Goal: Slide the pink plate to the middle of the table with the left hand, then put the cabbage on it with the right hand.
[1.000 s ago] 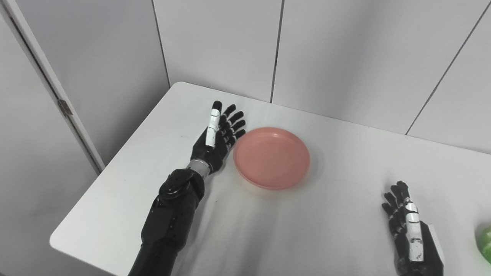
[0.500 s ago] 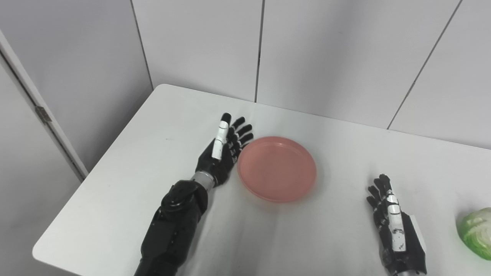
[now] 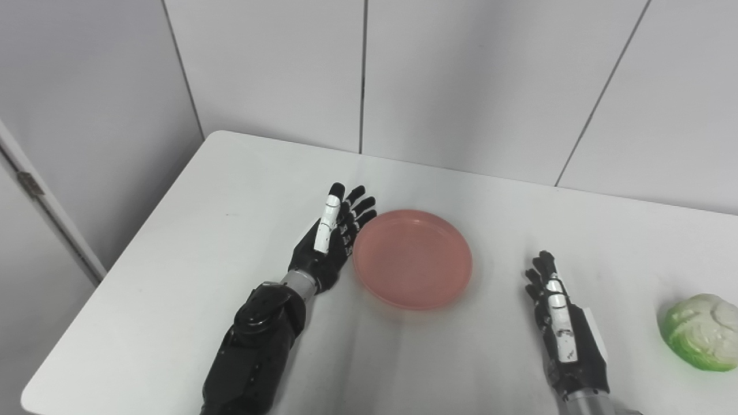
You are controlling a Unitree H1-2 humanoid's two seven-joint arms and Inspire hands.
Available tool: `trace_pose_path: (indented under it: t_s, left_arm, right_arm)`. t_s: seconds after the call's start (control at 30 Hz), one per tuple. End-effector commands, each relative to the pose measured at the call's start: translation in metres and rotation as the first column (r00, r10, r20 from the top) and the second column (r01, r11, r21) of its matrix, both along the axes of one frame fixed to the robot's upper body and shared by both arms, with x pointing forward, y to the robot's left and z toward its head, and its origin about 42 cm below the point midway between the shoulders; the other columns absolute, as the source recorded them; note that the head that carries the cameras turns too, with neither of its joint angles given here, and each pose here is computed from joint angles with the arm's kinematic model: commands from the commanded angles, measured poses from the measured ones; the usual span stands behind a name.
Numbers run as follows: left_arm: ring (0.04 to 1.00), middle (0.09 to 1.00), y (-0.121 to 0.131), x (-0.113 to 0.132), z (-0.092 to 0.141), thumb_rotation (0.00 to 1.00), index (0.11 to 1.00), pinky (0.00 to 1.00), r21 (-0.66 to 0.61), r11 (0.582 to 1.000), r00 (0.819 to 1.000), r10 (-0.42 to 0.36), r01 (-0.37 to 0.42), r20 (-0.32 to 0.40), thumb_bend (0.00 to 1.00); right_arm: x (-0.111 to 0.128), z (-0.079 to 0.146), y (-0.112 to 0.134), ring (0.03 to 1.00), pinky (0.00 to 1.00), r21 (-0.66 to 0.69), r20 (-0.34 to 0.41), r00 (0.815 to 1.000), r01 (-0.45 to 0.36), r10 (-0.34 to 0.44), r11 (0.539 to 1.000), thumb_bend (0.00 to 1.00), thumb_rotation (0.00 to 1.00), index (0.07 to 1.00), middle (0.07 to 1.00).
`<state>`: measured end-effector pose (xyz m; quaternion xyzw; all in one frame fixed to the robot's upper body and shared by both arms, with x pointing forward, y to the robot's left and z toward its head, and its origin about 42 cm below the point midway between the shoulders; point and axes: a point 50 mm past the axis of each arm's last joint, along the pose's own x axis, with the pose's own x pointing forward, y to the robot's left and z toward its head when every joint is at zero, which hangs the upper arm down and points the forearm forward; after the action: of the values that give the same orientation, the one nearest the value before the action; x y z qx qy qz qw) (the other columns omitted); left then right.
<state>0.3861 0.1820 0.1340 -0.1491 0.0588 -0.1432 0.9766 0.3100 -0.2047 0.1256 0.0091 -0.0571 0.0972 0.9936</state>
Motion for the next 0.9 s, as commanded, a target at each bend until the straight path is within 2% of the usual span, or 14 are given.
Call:
trace_pose_path:
  t_s: [0.0, 0.4, 0.87]
  left_arm:
    - [0.957, 0.950, -0.010, -0.005, -0.009, 0.96, 0.952, 0.96, -0.003, 0.998, 0.998, -0.058, 0.058, -0.038, 0.79]
    - [0.951, 0.936, -0.016, -0.013, -0.015, 0.98, 0.926, 0.95, -0.001, 0.996, 0.995, -0.094, 0.094, -0.043, 0.77]
    - [0.977, 0.964, -0.017, -0.023, -0.025, 0.96, 0.971, 0.98, 0.006, 0.992, 0.990, -0.128, 0.129, -0.053, 0.80]
  right_arm:
    - [0.005, 0.013, 0.010, 0.984, 1.00, 0.006, 0.050, 0.999, -0.014, 0.014, 1.000, 0.59, 1.00, 1.000, 1.000]
    - [0.003, 0.015, 0.016, 0.979, 1.00, 0.013, 0.035, 0.999, 0.005, -0.005, 1.000, 0.55, 1.00, 1.000, 1.000]
    - [0.003, 0.011, 0.020, 0.971, 0.98, -0.011, 0.046, 0.999, 0.018, -0.018, 1.000, 0.56, 1.00, 1.000, 1.000]
